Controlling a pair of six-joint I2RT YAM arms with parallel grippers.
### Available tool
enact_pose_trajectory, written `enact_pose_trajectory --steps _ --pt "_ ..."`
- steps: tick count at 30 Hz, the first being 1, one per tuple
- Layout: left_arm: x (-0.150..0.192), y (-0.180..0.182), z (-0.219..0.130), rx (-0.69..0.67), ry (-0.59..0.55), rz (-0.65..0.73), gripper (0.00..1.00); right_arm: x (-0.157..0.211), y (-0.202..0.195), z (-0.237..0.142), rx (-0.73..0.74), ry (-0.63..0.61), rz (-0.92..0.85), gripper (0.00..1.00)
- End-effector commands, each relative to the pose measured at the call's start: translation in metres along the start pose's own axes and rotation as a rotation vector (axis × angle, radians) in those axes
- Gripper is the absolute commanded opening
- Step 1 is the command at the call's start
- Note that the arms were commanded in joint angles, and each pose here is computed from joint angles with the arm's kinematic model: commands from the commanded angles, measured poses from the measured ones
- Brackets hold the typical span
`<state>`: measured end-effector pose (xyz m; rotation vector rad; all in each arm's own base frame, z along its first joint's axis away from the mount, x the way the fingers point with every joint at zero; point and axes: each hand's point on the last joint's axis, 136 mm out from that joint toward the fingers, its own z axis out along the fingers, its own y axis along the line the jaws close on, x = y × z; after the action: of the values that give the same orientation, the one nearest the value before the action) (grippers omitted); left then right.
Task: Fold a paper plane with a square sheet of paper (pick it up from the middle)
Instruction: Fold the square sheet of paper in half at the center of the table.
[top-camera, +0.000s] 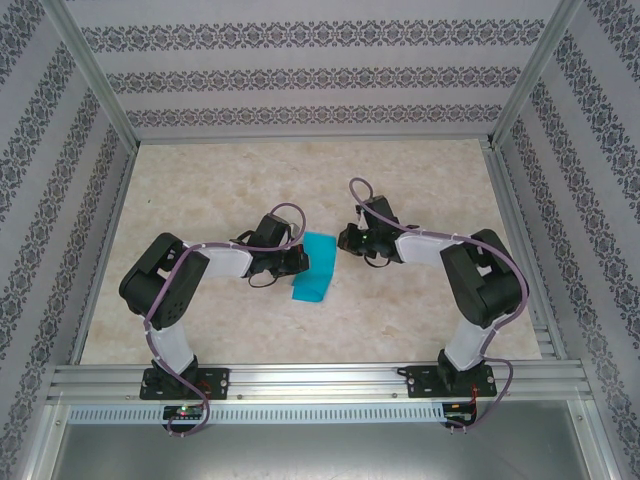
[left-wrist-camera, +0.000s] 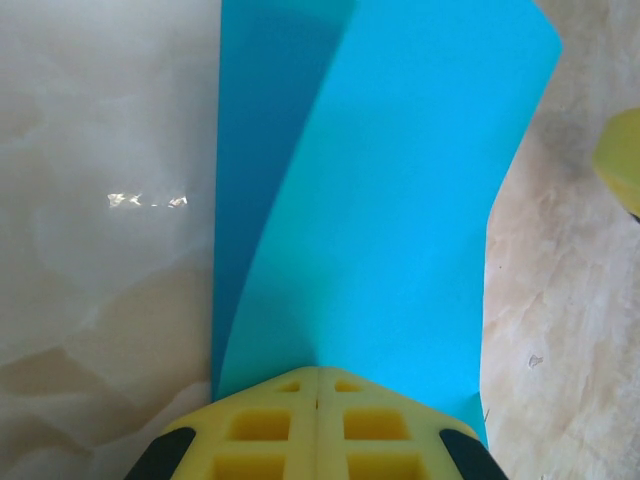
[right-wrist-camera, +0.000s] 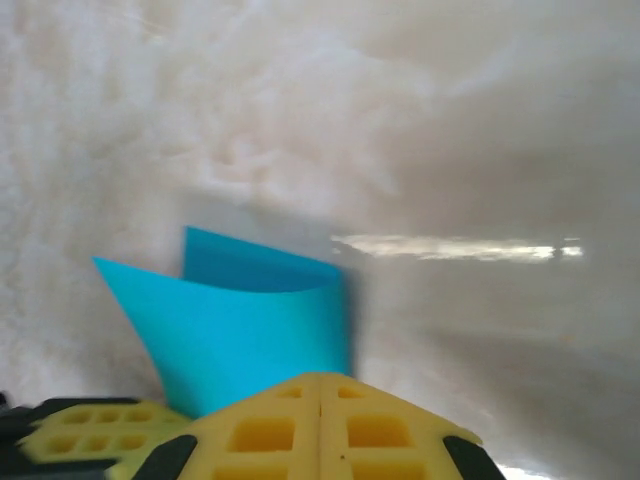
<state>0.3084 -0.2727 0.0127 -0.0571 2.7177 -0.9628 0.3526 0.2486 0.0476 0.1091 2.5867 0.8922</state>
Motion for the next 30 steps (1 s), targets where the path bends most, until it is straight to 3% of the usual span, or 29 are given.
enact_pose_trajectory --steps 1,7,13,22,30 --pt "0.074 0.095 0.005 -0.331 0.203 -0.104 0.00 0.010 0.040 0.005 -0.098 0.031 -0.093 0.00" --pt "0.075 0.095 0.005 -0.332 0.205 -0.105 0.00 0.023 0.039 0.034 -0.089 0.096 -0.075 0.00" --pt "0.076 0.094 0.004 -0.330 0.209 -0.100 0.00 0.010 0.009 0.050 -0.009 0.111 -0.024 0.00" --pt "0.078 0.094 0.003 -0.327 0.211 -0.091 0.00 -0.022 -0.047 0.048 0.080 0.055 0.089 0.00" --pt "0.077 0.094 0.004 -0.320 0.204 -0.092 0.00 -0.056 -0.029 0.019 0.046 -0.035 0.049 0.00"
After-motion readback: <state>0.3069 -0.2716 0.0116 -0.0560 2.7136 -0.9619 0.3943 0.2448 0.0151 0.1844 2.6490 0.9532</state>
